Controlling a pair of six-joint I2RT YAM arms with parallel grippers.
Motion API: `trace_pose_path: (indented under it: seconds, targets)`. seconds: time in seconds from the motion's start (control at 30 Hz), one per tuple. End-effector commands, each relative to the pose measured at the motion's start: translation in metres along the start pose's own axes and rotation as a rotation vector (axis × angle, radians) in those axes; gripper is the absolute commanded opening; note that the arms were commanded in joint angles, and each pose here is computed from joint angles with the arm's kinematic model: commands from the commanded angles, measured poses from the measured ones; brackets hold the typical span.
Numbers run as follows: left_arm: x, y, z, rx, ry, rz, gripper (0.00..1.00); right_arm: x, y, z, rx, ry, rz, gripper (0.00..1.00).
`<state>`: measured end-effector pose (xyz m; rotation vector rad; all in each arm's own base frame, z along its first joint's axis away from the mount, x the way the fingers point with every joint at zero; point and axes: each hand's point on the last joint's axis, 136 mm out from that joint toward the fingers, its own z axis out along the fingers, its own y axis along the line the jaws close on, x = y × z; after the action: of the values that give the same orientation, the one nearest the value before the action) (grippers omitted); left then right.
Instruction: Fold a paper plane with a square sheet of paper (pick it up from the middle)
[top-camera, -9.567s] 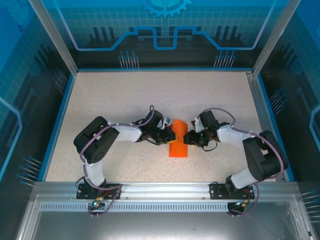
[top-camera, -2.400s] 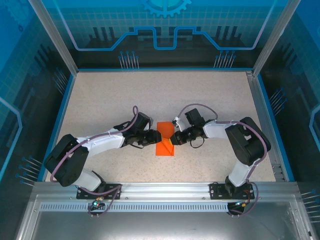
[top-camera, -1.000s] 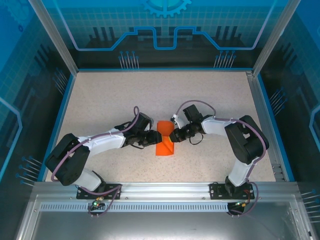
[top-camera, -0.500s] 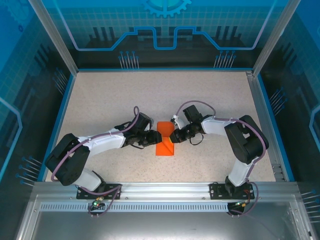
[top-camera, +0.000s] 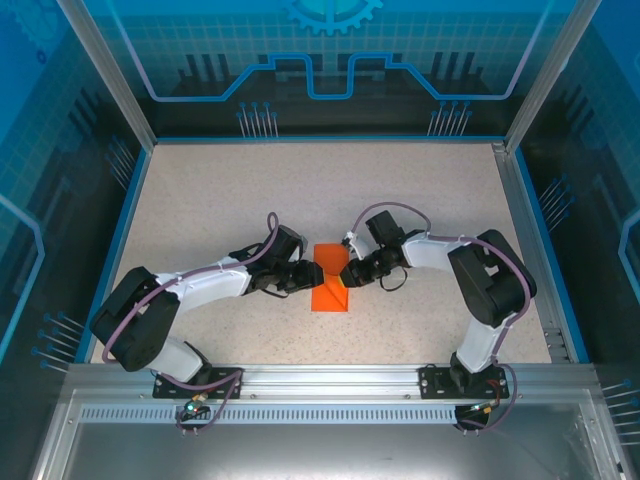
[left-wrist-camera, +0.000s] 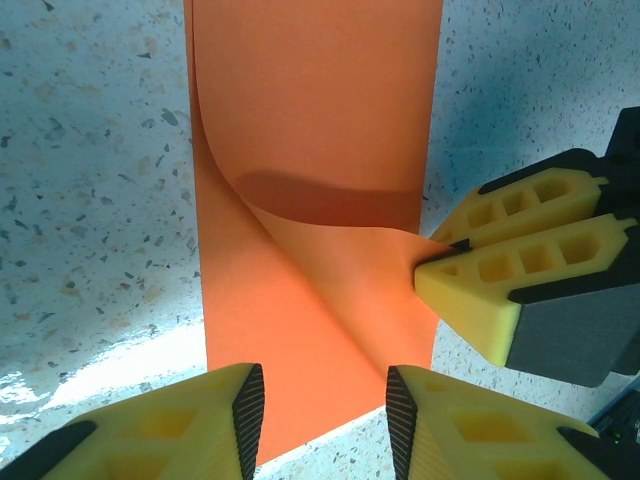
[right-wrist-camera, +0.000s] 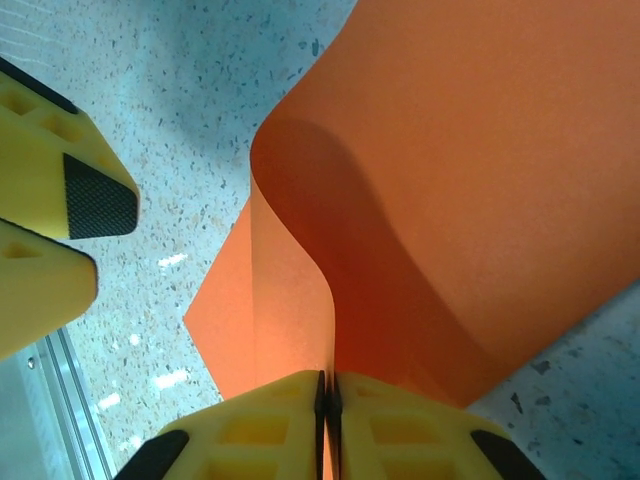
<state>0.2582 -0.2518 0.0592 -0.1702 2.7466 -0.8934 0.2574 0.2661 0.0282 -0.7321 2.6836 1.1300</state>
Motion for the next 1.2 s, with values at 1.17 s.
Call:
trace_pose_path:
  seconds: [1.17]
  targets:
    - [-0.0044, -0.0155, -0.0001, 0.038, -0.003, 0.007, 0.37, -0.0026, -0.0065, 0.0102, 0.012, 0.047, 0.000, 0.15]
